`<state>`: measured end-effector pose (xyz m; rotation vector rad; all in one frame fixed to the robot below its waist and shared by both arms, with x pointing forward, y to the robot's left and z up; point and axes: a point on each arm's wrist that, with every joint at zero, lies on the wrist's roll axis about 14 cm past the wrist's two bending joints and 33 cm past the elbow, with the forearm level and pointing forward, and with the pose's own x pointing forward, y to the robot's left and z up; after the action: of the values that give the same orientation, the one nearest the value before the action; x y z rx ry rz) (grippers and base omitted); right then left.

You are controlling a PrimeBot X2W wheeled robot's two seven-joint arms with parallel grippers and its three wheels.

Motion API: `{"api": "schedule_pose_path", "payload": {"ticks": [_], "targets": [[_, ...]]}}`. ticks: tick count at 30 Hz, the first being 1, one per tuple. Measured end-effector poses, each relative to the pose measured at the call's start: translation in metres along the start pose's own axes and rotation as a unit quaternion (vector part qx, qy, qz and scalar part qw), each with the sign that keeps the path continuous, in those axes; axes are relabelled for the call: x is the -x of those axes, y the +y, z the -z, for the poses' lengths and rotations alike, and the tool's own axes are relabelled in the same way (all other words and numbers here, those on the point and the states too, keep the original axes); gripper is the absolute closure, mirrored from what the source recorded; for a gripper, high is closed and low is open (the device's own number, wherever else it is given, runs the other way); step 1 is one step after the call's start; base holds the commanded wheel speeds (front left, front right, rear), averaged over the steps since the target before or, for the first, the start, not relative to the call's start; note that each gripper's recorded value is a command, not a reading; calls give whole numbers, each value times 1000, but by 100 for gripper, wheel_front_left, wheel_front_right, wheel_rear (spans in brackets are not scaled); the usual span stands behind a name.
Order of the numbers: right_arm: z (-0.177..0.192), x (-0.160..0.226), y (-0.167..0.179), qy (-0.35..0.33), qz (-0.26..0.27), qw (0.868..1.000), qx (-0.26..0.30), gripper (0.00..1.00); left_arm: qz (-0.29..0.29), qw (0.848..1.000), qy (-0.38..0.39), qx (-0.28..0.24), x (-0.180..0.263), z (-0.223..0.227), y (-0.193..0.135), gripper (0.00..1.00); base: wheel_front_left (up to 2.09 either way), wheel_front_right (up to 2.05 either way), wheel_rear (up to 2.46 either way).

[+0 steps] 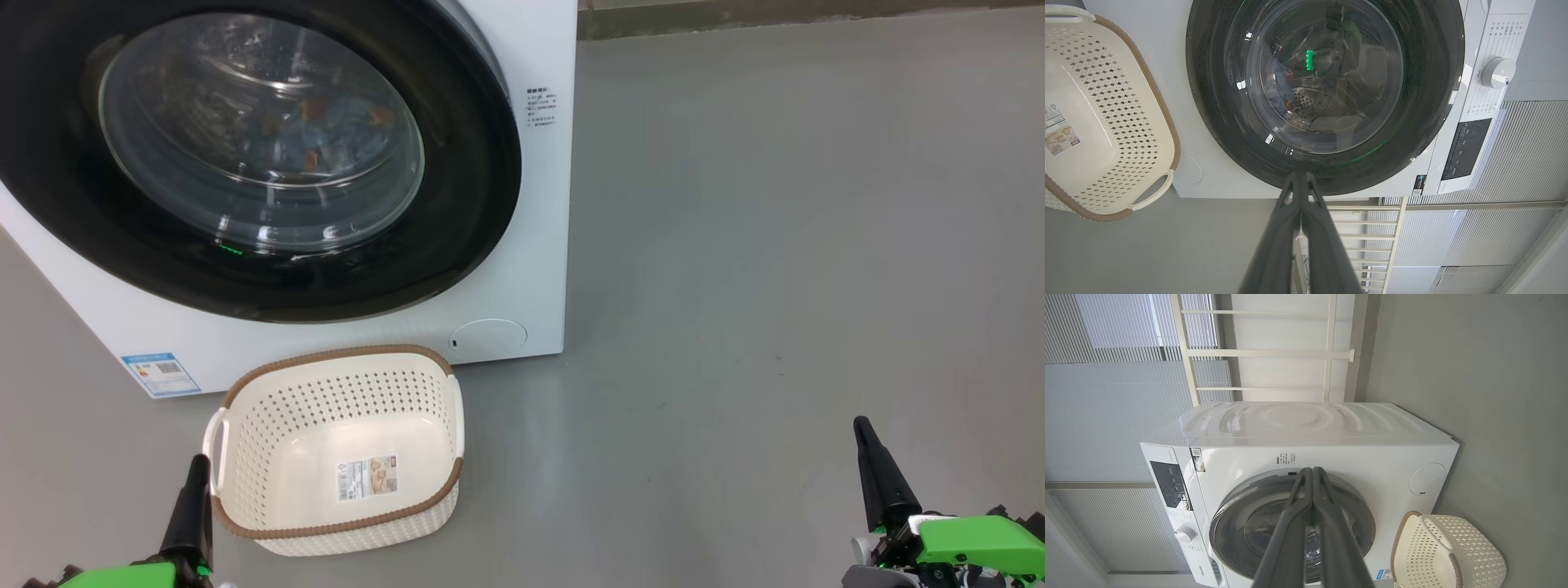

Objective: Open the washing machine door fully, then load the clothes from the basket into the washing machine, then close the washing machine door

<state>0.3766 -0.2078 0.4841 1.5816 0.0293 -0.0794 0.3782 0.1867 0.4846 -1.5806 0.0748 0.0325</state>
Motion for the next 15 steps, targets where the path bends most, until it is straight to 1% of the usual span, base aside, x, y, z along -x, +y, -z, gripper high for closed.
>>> {"api": "schedule_pose_path", "payload": {"ticks": [15], "targets": [[0, 0, 0, 0, 0, 1000, -1, 100, 0, 1000, 0, 0, 0, 0, 0, 100, 0, 0, 0]]}}
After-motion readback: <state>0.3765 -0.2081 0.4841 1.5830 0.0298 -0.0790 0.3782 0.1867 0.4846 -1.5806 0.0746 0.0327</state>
